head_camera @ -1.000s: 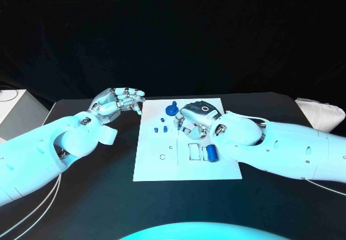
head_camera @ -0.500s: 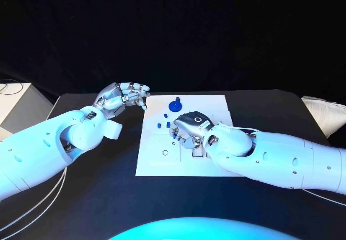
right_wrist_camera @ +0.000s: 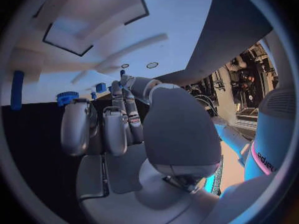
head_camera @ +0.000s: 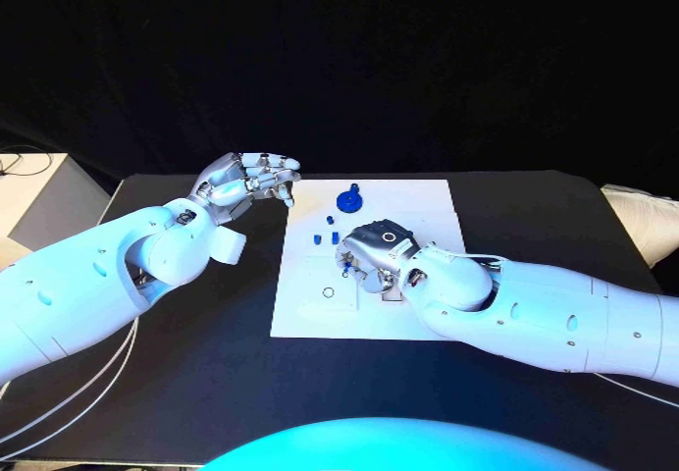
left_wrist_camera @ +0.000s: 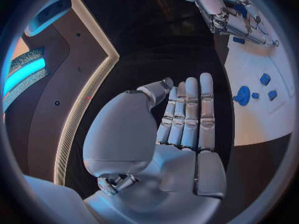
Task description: Assemble the parts on the task board
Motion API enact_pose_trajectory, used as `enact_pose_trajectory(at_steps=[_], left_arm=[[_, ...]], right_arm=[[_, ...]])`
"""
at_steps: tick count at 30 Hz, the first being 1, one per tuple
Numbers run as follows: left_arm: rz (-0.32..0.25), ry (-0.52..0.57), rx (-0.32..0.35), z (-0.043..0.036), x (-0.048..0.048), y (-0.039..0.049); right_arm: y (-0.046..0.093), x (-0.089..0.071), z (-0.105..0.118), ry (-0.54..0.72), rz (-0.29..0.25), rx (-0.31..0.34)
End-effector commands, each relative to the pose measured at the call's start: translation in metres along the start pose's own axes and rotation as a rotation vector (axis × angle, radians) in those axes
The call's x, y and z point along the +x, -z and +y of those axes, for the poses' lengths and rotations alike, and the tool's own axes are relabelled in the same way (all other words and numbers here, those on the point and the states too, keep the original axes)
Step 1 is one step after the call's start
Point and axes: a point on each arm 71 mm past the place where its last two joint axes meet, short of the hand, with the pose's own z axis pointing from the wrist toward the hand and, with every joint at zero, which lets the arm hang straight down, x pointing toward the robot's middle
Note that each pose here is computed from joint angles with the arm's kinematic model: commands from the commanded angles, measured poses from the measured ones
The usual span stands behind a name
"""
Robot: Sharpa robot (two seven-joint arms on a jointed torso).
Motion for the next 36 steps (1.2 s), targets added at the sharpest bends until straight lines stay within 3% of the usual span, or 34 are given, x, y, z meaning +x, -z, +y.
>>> enact_pose_trajectory(at_steps=[1,36], left_arm=[[0.003,0.01,0.013,-0.001,0.0013,-0.0003],[0.01,0.011,0.002,-0.0001,0.0,0.0004]], right_arm=[[-0.0002,0.0004,0.0,0.027,-0.002,0.005],[0.0026,0.0014,0.0065,0.02,0.006,-0.015]])
